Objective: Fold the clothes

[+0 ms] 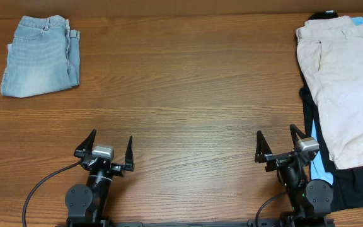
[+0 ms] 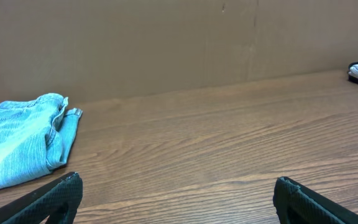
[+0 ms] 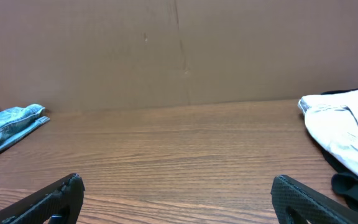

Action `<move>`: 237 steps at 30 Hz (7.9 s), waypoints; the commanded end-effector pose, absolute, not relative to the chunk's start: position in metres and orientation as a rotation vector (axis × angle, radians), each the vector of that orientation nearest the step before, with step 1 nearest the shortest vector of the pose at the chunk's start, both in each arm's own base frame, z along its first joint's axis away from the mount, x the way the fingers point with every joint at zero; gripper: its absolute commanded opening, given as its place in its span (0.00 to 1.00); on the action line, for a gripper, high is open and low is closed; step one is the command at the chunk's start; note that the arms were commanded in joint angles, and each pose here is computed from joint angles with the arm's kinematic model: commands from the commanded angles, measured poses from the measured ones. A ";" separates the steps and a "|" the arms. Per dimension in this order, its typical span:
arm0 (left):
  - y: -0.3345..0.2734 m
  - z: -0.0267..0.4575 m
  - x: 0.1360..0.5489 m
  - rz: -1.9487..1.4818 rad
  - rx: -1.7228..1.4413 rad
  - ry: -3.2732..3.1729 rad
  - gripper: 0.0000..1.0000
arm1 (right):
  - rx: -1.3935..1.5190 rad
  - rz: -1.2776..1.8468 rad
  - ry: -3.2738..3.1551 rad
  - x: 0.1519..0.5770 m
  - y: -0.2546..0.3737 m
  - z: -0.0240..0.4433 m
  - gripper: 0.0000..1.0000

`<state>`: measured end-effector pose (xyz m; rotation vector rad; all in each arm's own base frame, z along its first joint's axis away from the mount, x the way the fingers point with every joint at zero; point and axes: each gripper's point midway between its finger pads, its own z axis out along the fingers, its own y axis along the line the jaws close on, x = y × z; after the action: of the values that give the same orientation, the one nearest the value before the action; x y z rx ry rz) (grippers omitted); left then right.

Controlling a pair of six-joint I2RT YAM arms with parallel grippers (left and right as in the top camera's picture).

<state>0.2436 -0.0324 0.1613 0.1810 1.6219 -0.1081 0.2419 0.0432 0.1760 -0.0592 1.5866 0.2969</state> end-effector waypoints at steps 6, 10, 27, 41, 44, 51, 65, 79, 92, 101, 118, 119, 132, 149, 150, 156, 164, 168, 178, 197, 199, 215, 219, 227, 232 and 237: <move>-0.036 0.160 0.243 -0.128 0.191 1.620 1.00 | -0.065 0.297 1.583 0.242 0.044 0.174 1.00; -0.036 0.161 0.243 -0.129 0.192 1.617 1.00 | -0.065 0.297 1.583 0.242 0.044 0.174 1.00; -0.043 0.233 0.234 -0.274 0.115 1.437 1.00 | -0.041 0.261 1.432 0.233 0.036 0.236 1.00; -0.054 0.335 0.299 -0.337 0.130 1.721 1.00 | -0.025 0.225 1.558 0.241 0.031 0.380 1.00; -0.060 0.364 0.326 -0.361 0.139 1.774 1.00 | -0.045 0.206 1.683 0.264 0.033 0.398 1.00; -0.056 0.416 0.387 -0.338 0.093 1.860 1.00 | -0.066 0.275 2.006 0.351 0.048 0.412 1.00; -0.100 0.323 0.446 -0.648 0.220 2.095 0.96 | 0.594 0.047 2.244 0.442 -0.102 0.319 1.00; -0.107 0.215 0.482 -0.620 0.169 2.335 1.00 | 0.961 -0.058 2.558 0.408 -0.291 0.124 0.96; -0.135 0.161 0.490 -0.568 0.205 2.438 1.00 | 0.846 0.334 2.593 0.430 -0.282 0.036 0.76; -0.135 0.162 0.489 -0.594 0.132 2.454 0.92 | 0.813 0.480 2.543 0.441 -0.269 0.037 0.18; -0.125 0.204 0.473 -0.532 0.221 2.407 1.00 | 0.604 0.371 2.537 0.424 -0.164 0.217 0.12; -0.125 0.204 0.470 -0.528 0.231 2.412 1.00 | 0.589 0.342 2.559 0.422 -0.157 0.219 0.12; -0.093 0.201 0.457 -0.509 0.147 2.483 1.00 | 0.309 0.091 2.895 0.404 0.007 0.190 0.11; -0.110 0.175 0.439 -0.492 0.306 2.578 1.00 | 0.922 0.435 2.557 0.378 -0.233 0.151 0.84; -0.108 0.171 0.439 -0.479 0.300 2.592 1.00 | 0.949 0.482 2.547 0.377 -0.238 0.139 0.82; -0.101 0.167 0.439 -0.430 0.285 2.614 1.00 | 1.073 0.588 2.565 0.381 -0.250 0.077 0.77; -0.102 0.168 0.442 -0.427 0.291 2.597 1.00 | 1.034 0.721 2.536 0.392 -0.233 0.079 0.13; -0.103 0.170 0.444 -0.435 0.279 2.589 0.98 | 0.829 0.772 2.523 0.403 -0.193 0.130 0.04; -0.101 0.170 0.445 -0.432 0.276 2.586 0.99 | 0.033 0.754 2.654 0.380 0.043 0.251 0.04; -0.094 0.177 0.452 -0.326 0.376 2.551 0.98 | -0.199 0.295 2.887 0.330 0.147 0.222 0.72; -0.111 0.177 0.452 -0.307 0.437 2.531 1.00 | -0.130 0.290 2.884 0.338 0.134 0.216 0.75; -0.175 0.175 0.434 -0.338 0.619 2.504 0.98 | 0.071 0.334 3.118 0.288 0.097 0.042 0.71; -0.192 0.174 0.426 -0.364 0.632 2.511 0.98 | 0.104 0.292 3.129 0.276 0.090 0.017 0.69; -0.214 0.138 0.377 -0.442 0.648 2.710 0.86 | 0.210 0.296 3.056 0.291 0.085 0.017 0.71; -0.230 0.088 0.335 -0.464 0.555 2.922 0.79 | 0.207 0.373 2.947 0.331 0.084 0.069 0.72; -0.218 0.062 0.310 -0.380 0.431 3.056 0.71 | 0.169 0.353 2.897 0.350 0.080 0.103 0.73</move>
<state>0.3239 -0.2273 0.0779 0.5986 2.9499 -0.4198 0.3338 0.0817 0.0726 0.2051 2.9797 0.3464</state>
